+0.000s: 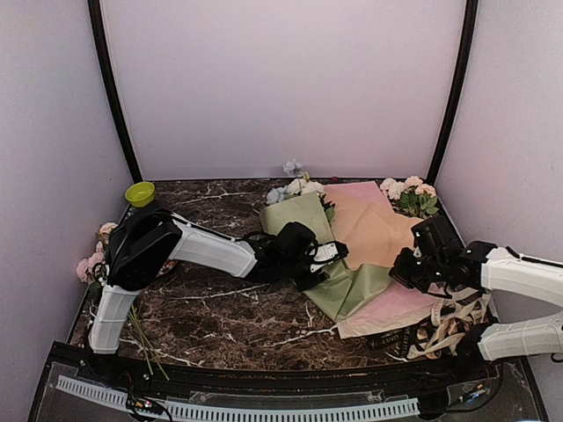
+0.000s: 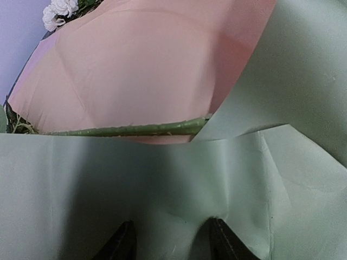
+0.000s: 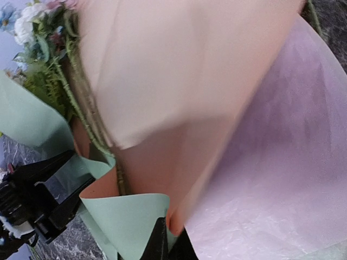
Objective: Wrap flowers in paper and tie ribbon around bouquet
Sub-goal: Pick up the two-thirds-folded wrapping paper from the center of the board, then fold the two-thirds-folded wrapping paper at the center of the board.
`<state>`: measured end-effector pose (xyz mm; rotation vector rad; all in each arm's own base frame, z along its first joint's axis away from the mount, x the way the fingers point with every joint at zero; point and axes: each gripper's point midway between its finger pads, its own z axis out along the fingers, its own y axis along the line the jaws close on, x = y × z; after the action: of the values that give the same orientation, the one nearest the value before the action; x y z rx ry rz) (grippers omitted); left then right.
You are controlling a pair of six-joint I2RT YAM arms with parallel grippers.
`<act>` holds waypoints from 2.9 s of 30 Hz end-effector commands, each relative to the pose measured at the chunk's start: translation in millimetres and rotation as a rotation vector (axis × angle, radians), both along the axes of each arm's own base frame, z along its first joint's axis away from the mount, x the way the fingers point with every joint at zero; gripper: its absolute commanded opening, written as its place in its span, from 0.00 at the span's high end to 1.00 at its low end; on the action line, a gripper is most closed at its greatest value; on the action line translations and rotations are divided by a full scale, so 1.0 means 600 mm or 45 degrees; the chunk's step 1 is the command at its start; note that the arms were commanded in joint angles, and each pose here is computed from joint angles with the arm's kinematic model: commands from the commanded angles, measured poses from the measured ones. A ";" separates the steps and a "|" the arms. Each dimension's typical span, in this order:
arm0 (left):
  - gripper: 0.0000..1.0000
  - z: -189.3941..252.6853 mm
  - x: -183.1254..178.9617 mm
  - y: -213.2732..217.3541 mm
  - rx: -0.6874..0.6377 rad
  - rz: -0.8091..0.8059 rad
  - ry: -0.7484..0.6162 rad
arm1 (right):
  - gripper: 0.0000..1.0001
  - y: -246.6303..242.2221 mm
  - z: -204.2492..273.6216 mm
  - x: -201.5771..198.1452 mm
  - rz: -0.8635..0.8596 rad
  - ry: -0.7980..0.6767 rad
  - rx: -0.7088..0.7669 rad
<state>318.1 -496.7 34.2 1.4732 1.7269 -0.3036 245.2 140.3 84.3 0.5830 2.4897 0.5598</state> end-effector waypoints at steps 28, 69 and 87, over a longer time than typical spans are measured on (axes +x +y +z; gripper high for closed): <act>0.52 -0.063 0.007 0.044 0.047 0.005 0.281 | 1.00 0.286 0.061 -0.108 1.154 -0.566 -0.166; 0.40 0.172 0.192 0.534 -0.333 1.271 0.304 | 1.00 0.311 -0.149 -0.143 1.467 -0.183 -0.510; 0.24 0.199 -0.026 0.304 -0.978 0.585 0.802 | 1.00 0.320 -0.148 -0.139 1.487 -0.180 -0.531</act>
<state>295.8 -301.3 144.4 0.4569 2.0814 -0.9828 178.2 343.2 18.0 -1.0137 2.4001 0.4494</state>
